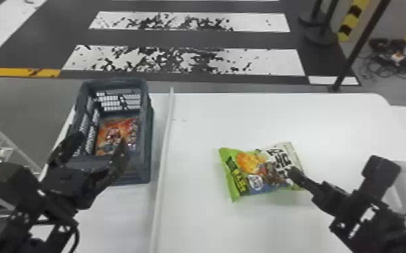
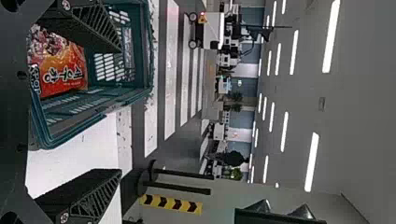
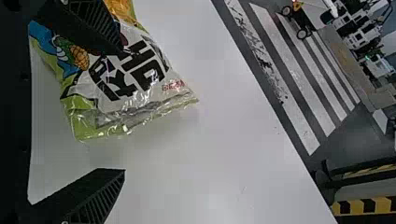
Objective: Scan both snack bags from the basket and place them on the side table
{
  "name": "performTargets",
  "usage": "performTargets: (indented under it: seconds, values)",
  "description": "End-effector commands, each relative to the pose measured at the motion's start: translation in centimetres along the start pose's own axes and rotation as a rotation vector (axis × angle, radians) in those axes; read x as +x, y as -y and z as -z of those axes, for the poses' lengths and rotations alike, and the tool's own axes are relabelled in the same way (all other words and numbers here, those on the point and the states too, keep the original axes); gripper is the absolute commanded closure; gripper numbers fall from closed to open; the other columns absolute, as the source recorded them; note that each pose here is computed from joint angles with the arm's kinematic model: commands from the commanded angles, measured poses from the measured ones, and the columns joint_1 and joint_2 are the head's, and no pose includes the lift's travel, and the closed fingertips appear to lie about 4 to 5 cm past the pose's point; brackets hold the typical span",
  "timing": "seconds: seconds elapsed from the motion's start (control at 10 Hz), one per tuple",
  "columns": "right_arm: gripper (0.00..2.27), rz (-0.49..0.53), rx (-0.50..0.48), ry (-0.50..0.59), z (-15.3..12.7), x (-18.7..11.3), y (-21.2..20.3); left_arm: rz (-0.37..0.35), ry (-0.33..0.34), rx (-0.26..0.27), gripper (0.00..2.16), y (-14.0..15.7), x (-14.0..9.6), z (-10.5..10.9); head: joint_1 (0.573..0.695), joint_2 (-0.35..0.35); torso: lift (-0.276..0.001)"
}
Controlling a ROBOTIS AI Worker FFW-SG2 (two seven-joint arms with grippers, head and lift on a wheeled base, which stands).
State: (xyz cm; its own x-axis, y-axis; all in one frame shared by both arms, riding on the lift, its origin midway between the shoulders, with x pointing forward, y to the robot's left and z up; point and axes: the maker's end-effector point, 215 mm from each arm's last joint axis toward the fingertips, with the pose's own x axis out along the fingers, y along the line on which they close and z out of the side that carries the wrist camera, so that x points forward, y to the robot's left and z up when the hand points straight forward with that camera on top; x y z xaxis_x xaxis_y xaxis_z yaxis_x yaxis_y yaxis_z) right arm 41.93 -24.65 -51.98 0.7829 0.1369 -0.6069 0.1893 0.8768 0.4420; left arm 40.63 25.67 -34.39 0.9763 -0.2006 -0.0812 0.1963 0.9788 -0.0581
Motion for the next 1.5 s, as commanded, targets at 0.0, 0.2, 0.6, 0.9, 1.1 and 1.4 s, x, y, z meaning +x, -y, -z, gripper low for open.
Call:
performTargets:
  seconds: [0.0, 0.2, 0.6, 0.9, 1.1, 1.4]
  values:
    - [0.0, -0.003, 0.018, -0.033, 0.7, 0.7, 0.3, -0.001, -0.004, -0.005, 0.08, 0.0, 0.0, 0.3, 0.695, 0.014, -0.075]
    - [0.0, -0.01, 0.041, -0.054, 1.1, 1.4, 0.4, 0.002, -0.008, -0.008, 0.08, 0.1, 0.0, 0.5, 0.695, 0.016, -0.075]
    - [1.56, -0.11, 0.198, -0.199, 3.9, 2.2, -0.2, 0.001, -0.018, -0.015, 0.08, 0.2, 0.1, 1.2, 0.695, 0.024, -0.075]
    - [2.26, -0.168, 0.264, -0.137, 1.9, 1.7, 0.0, -0.002, -0.022, -0.017, 0.08, 0.1, 0.1, 1.4, 0.695, 0.04, -0.075]
    - [2.26, -0.217, 0.273, -0.065, -1.3, 0.2, -0.8, -0.001, -0.023, -0.023, 0.08, 0.2, 0.1, 1.5, 0.695, 0.028, -0.075]
    - [2.26, -0.126, 0.076, 0.042, -6.3, -1.8, -0.7, 0.002, -0.023, -0.02, 0.08, 0.1, 0.1, 1.4, 0.695, -0.004, -0.075]
